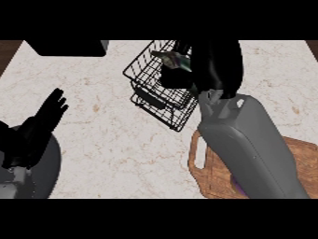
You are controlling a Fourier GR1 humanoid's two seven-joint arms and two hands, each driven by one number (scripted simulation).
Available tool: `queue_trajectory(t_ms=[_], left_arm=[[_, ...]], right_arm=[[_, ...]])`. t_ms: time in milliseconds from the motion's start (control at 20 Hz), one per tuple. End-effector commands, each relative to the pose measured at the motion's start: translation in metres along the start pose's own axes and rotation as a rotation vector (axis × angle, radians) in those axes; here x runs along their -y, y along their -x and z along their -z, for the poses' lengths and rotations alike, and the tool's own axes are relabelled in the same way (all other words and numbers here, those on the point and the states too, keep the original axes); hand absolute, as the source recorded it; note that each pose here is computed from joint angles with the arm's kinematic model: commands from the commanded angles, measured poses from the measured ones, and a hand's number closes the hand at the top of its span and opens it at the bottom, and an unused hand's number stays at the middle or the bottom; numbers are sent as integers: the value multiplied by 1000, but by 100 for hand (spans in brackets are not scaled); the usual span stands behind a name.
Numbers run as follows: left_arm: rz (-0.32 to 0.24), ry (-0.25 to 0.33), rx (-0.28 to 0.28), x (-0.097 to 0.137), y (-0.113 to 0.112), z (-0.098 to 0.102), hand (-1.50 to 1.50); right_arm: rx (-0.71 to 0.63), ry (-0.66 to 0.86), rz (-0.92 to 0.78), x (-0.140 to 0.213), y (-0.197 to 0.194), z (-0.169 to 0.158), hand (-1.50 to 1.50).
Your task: Pick the eggplant from the cutting board and place it in the tiered basket
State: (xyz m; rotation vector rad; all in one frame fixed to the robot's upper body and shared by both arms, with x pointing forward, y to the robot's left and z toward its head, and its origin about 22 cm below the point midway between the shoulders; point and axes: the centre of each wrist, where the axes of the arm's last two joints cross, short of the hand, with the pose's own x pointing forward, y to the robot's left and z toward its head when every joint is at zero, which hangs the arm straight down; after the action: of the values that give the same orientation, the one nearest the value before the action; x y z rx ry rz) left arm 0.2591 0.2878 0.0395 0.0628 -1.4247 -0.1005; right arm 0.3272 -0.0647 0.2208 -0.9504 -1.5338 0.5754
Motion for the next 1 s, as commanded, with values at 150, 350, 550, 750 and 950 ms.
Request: queue_trajectory(t_ms=[150, 350, 550, 750, 950], left_arm=[[11, 5, 4, 6, 13, -4, 0], [12, -4, 22, -19, 11, -1, 0], [13, -25, -10, -14, 7, 0, 0], [-2, -18, 5, 7, 1, 11, 0], [0, 2, 8, -13, -10, 12, 0]], right_arm=[[-27, -23, -9, -31, 10, 25, 150], [-6, 21, -39, -43, 34, 35, 150], [-28, 38, -71, -44, 14, 51, 150], [3, 116, -86, -69, 21, 49, 150], [-13, 214, 58, -75, 33, 65, 150]])
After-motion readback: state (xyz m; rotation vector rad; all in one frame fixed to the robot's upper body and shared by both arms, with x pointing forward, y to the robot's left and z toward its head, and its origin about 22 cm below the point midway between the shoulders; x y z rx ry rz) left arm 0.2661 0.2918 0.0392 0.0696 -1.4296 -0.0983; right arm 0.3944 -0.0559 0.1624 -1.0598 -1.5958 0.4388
